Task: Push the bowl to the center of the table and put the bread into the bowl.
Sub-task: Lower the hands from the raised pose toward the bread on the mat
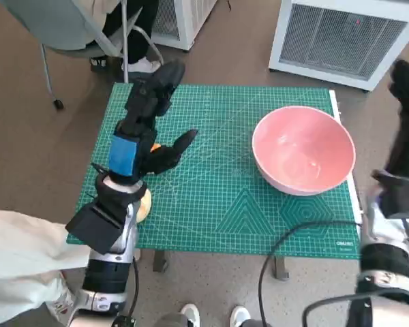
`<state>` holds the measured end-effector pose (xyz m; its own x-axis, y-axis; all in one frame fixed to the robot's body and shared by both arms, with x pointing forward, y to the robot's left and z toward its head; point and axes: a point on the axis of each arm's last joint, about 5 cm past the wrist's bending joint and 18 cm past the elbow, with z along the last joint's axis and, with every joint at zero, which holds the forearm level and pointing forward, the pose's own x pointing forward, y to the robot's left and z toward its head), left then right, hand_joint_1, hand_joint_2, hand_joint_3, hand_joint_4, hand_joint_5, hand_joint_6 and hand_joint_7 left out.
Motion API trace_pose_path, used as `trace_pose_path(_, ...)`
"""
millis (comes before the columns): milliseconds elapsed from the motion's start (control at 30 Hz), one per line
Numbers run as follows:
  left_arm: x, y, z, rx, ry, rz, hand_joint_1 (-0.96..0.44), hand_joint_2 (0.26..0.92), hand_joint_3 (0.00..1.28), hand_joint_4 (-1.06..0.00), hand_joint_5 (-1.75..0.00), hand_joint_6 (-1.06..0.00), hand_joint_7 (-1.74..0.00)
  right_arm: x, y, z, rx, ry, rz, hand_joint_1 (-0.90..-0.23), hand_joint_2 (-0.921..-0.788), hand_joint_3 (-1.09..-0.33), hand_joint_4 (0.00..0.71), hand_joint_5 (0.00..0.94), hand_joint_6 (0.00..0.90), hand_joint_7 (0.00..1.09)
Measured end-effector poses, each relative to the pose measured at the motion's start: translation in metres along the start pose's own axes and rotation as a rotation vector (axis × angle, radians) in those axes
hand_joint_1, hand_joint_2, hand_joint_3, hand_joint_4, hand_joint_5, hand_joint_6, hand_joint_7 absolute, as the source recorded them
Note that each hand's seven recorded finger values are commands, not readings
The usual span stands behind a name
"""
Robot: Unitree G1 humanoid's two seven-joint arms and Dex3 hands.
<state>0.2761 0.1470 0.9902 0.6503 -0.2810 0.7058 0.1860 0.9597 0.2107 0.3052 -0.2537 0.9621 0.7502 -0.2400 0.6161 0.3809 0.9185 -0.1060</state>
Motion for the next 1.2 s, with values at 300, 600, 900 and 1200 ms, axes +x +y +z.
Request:
trace_pose_path(300, -0.001, 0.0, 0.0, -0.002, 0.003, 0.002, -0.34, 0.921, 0.34, -0.33, -0.01, -0.15, -0.49, -0.0197, -0.007, -0.021, 0.012, 0.241, -0.011, -0.441, -0.921, -0.838, 0.218, 0.045, 0.005, 0.59)
trace_pose_path(600, -0.002, 0.001, -0.001, -0.001, 0.006, 0.006, -0.34, 0.921, 0.34, -0.34, -0.01, -0.15, -0.49, -0.0327, -0.007, -0.034, 0.13, 0.443, -0.035, -0.4, -0.921, -0.861, 0.191, 0.011, 0.019, 0.52)
trace_pose_path(900, -0.003, 0.002, -0.001, 0.002, 0.013, 0.009, -0.34, 0.921, 0.34, -0.34, -0.01, -0.16, -0.48, -0.0451, 0.013, -0.041, 0.227, 0.584, -0.043, -0.425, -0.921, -0.829, 0.222, 0.018, 0.038, 0.56)
trace_pose_path(1200, -0.005, 0.003, -0.001, 0.005, 0.018, 0.013, -0.34, 0.921, 0.34, -0.35, -0.01, -0.17, -0.47, -0.0504, 0.033, -0.042, 0.258, 0.633, -0.002, -0.5, -0.921, -0.94, 0.25, 0.022, 0.024, 0.61)
